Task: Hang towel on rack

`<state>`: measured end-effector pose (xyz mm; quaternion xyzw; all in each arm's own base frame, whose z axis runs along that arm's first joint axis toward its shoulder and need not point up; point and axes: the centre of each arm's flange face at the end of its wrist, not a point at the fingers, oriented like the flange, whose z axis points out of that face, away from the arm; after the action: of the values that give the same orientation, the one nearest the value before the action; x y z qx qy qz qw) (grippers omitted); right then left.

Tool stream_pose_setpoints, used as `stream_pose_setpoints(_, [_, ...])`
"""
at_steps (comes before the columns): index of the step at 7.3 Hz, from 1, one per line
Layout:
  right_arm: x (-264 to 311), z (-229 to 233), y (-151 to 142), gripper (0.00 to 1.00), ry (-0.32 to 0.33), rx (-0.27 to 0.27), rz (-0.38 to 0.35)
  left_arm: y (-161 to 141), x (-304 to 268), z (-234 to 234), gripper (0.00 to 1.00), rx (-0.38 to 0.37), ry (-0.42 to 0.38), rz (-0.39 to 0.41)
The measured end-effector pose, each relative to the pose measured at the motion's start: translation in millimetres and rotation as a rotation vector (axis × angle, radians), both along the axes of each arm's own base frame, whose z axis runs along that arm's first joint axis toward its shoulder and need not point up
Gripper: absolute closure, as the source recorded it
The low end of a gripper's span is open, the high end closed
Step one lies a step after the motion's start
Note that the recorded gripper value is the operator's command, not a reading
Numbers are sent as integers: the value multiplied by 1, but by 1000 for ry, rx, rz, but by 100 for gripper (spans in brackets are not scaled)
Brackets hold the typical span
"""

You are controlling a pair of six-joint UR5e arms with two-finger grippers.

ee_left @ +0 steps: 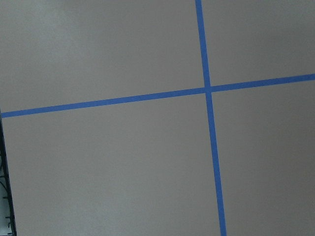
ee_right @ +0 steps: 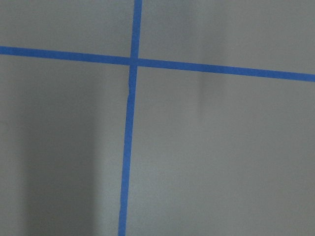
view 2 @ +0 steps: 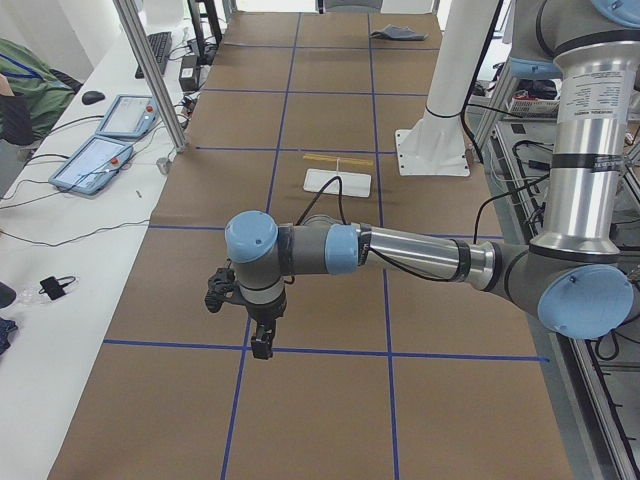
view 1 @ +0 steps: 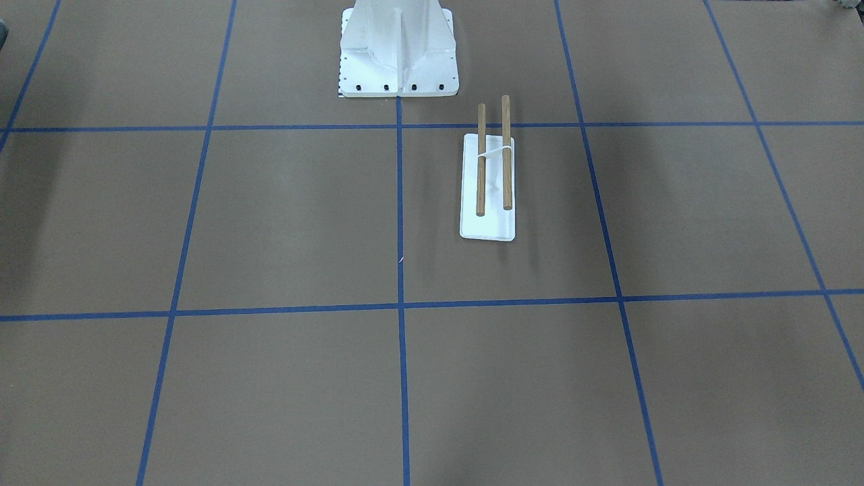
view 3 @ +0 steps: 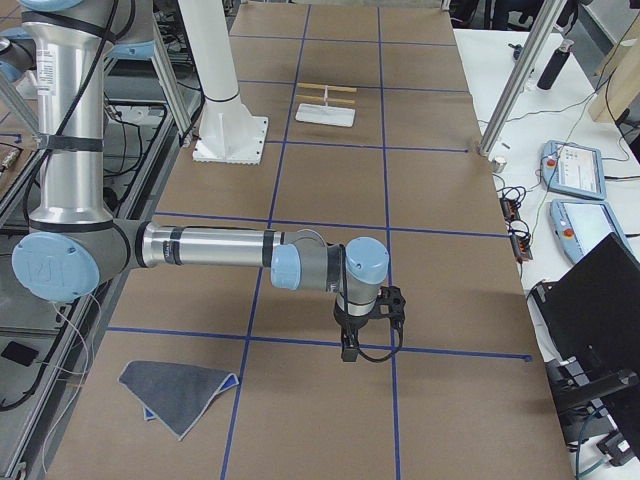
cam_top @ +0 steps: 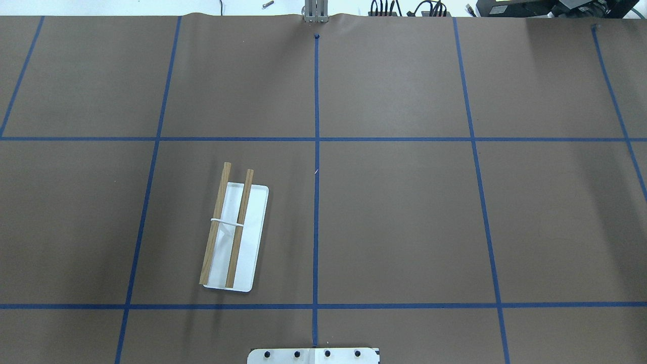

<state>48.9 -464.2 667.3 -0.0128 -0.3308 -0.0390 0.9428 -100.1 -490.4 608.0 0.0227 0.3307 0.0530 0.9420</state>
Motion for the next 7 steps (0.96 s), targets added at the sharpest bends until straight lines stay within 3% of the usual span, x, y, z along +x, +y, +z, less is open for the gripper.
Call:
stream_pose_setpoints(4, [0,-8,-4,0,-2,33,-2,-1,0,-38,1,74,-7,0])
stream_pose_setpoints(7, [-1,-25,6,0,-19,185,-7,-1,0,-47,1,94,-8,0])
